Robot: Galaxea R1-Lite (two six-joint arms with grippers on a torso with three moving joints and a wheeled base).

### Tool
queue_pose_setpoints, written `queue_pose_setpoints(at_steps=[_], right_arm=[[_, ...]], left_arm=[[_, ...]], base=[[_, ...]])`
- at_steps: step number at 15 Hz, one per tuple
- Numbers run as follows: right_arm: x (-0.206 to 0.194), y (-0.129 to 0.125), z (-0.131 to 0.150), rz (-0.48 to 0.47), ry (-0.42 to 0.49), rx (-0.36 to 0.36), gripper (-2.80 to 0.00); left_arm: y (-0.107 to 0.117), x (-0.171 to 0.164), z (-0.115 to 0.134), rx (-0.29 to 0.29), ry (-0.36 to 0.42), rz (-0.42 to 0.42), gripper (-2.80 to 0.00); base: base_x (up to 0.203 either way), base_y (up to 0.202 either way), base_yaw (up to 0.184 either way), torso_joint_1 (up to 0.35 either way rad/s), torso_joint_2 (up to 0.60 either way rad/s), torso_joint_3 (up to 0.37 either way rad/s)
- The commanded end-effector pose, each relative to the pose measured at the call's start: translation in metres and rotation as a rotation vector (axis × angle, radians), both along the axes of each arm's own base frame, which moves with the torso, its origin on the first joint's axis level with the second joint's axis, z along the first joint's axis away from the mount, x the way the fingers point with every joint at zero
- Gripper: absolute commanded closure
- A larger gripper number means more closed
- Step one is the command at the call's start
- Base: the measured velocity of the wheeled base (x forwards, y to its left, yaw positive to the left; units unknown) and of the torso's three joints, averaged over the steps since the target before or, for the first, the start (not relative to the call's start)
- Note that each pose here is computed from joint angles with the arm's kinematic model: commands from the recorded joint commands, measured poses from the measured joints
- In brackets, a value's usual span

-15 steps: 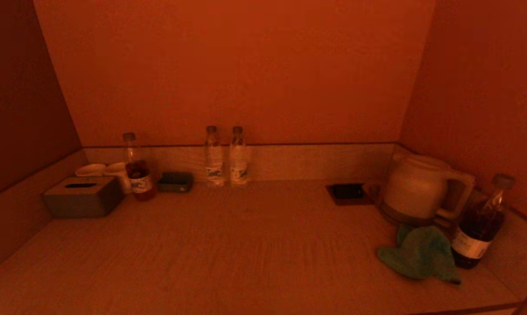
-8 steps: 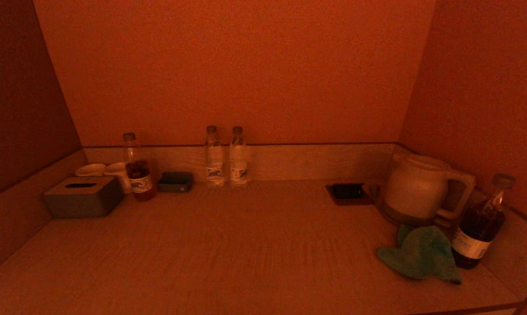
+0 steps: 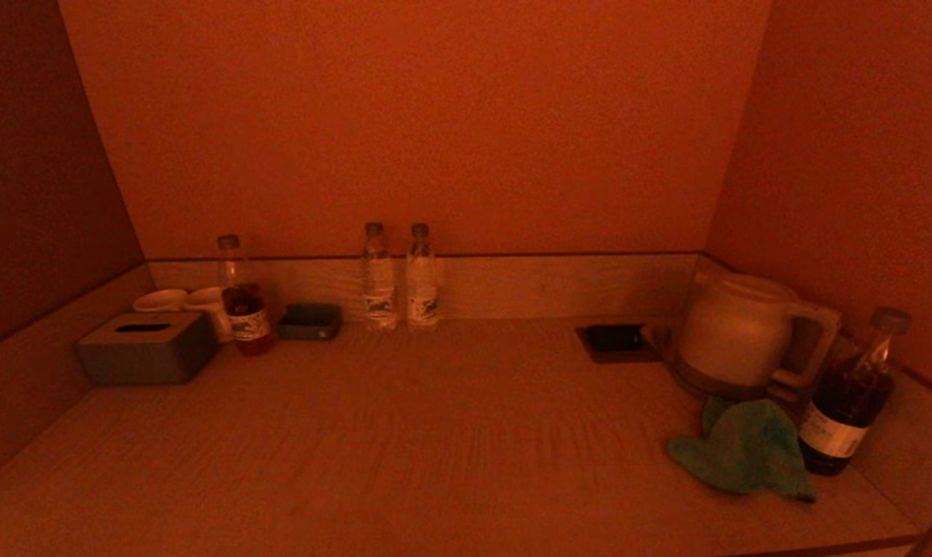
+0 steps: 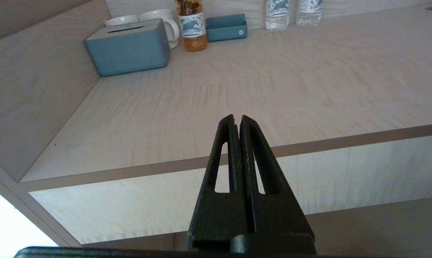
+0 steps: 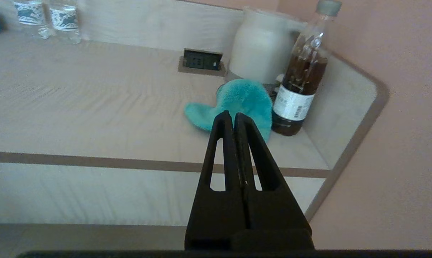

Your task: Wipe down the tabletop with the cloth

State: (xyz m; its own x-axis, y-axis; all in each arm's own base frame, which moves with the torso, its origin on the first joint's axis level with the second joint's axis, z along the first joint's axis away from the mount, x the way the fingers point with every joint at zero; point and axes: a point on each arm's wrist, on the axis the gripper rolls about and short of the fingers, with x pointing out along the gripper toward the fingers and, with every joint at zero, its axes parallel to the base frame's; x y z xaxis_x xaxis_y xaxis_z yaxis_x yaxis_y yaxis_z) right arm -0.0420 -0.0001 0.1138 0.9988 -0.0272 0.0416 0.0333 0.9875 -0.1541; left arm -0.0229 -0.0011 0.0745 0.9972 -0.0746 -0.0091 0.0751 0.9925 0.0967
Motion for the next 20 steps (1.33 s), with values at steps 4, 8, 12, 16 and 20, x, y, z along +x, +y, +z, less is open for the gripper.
queue_pose_setpoints(at_steps=[4, 8, 12, 16, 20], right_arm=[[0.007, 0.000, -0.015, 0.024, 0.054, 0.002, 0.00], [0.007, 0.000, -0.015, 0.022, 0.051, 0.073, 0.00], [0.010, 0.000, -0.023, 0.018, 0.080, 0.084, 0.00], [0.012, 0.000, -0.026, 0.016, 0.062, 0.089, 0.00], [0.016, 0.000, -0.030, 0.014, 0.041, 0.094, 0.00]], left_arm=[[0.000, 0.000, 0.000, 0.001, 0.000, 0.000, 0.00], [0.000, 0.000, 0.000, 0.001, 0.000, 0.000, 0.00], [0.000, 0.000, 0.000, 0.001, 0.000, 0.000, 0.00], [0.000, 0.000, 0.000, 0.001, 0.000, 0.000, 0.00], [0.000, 0.000, 0.000, 0.001, 0.000, 0.000, 0.00]], base=[[0.000, 0.000, 0.000, 0.000, 0.00, 0.000], [0.000, 0.000, 0.000, 0.000, 0.00, 0.000], [0.000, 0.000, 0.000, 0.000, 0.00, 0.000], [0.000, 0.000, 0.000, 0.000, 0.00, 0.000], [0.000, 0.000, 0.000, 0.000, 0.00, 0.000]])
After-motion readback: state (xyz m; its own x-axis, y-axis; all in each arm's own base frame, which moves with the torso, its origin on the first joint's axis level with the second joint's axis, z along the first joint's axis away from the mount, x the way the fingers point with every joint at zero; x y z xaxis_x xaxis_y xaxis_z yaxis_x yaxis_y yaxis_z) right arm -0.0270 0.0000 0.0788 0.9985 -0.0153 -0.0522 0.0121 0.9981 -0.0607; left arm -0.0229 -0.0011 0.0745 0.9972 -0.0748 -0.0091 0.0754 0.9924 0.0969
